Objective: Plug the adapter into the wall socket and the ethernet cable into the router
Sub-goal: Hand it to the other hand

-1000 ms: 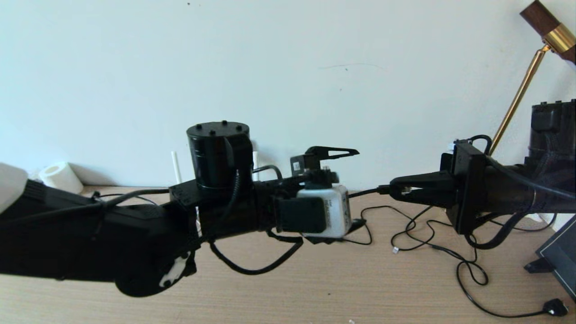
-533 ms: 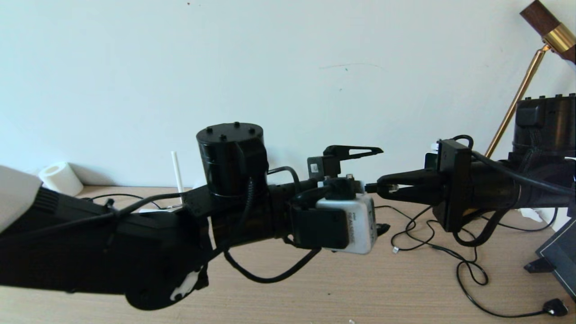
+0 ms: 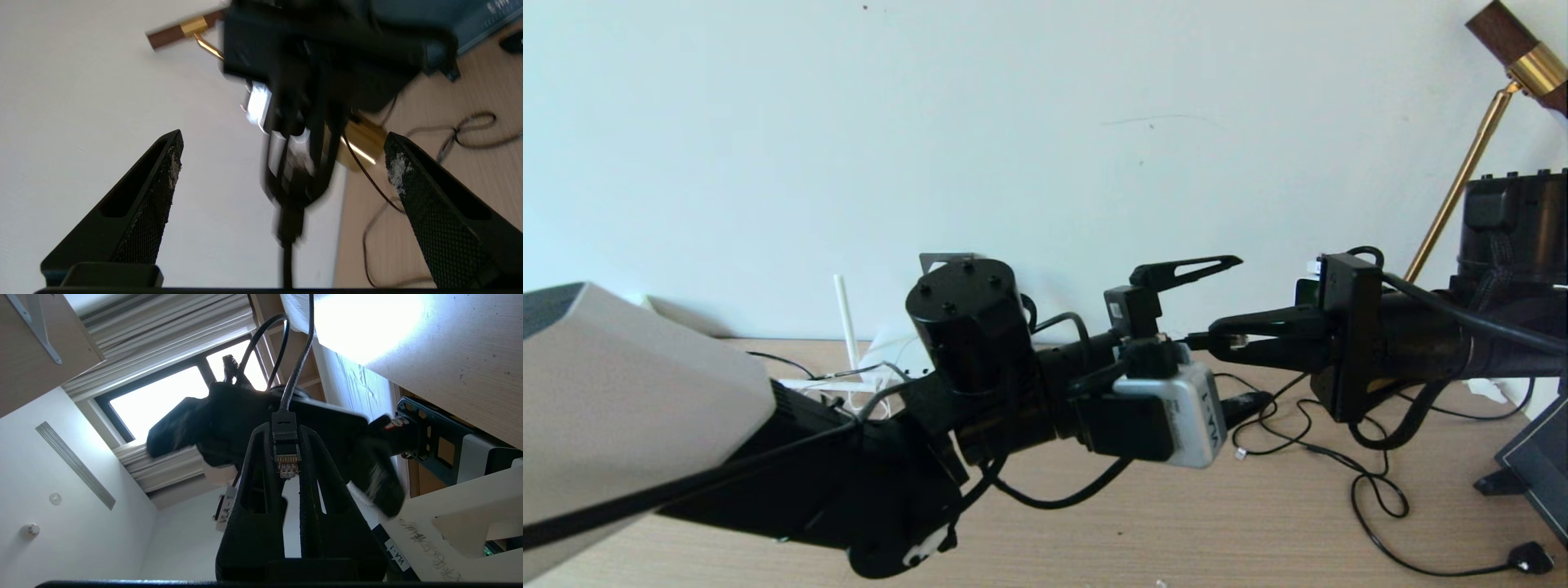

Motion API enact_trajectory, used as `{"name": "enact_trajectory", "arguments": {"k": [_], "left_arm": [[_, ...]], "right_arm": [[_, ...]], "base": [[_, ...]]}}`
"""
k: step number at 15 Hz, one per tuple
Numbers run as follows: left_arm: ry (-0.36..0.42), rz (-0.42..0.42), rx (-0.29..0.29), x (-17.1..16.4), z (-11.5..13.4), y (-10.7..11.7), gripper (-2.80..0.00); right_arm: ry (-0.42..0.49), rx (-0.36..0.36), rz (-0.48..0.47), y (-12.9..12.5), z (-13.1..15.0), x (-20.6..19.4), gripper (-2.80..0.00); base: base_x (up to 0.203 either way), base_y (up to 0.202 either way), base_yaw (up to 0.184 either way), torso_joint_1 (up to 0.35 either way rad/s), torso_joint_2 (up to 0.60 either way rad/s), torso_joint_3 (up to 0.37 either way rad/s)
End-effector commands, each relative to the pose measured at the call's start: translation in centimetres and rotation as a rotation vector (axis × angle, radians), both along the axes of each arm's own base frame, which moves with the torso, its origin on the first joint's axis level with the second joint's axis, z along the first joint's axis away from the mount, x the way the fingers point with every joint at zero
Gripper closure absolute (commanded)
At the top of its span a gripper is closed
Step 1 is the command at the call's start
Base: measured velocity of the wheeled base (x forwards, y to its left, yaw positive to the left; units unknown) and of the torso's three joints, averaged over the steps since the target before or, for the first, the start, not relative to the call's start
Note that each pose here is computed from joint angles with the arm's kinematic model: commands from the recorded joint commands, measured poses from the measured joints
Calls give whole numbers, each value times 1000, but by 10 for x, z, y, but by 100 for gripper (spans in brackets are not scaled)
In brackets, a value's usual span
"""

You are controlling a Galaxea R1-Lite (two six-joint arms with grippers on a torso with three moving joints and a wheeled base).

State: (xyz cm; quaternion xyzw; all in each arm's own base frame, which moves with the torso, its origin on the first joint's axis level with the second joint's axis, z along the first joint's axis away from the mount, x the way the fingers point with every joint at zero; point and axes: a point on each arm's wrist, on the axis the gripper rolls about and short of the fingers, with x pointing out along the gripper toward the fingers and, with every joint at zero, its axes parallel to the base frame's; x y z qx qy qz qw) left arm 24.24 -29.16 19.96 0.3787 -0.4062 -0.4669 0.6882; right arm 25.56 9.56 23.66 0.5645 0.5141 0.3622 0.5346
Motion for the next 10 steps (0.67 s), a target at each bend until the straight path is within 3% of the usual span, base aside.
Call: {"name": "enact_trajectory", "arguments": {"k": [1, 10], "left_arm": [[-1, 7, 9, 5, -7, 0, -280], [-56, 6, -34, 9, 14, 20, -280]], "right_arm": [[-11, 9, 2, -2, 6, -5, 0], [-23, 17, 14, -3, 10, -9, 0]], "base": [[0, 0, 0, 0, 0, 0], [0, 0, 0, 0, 0, 0]]}}
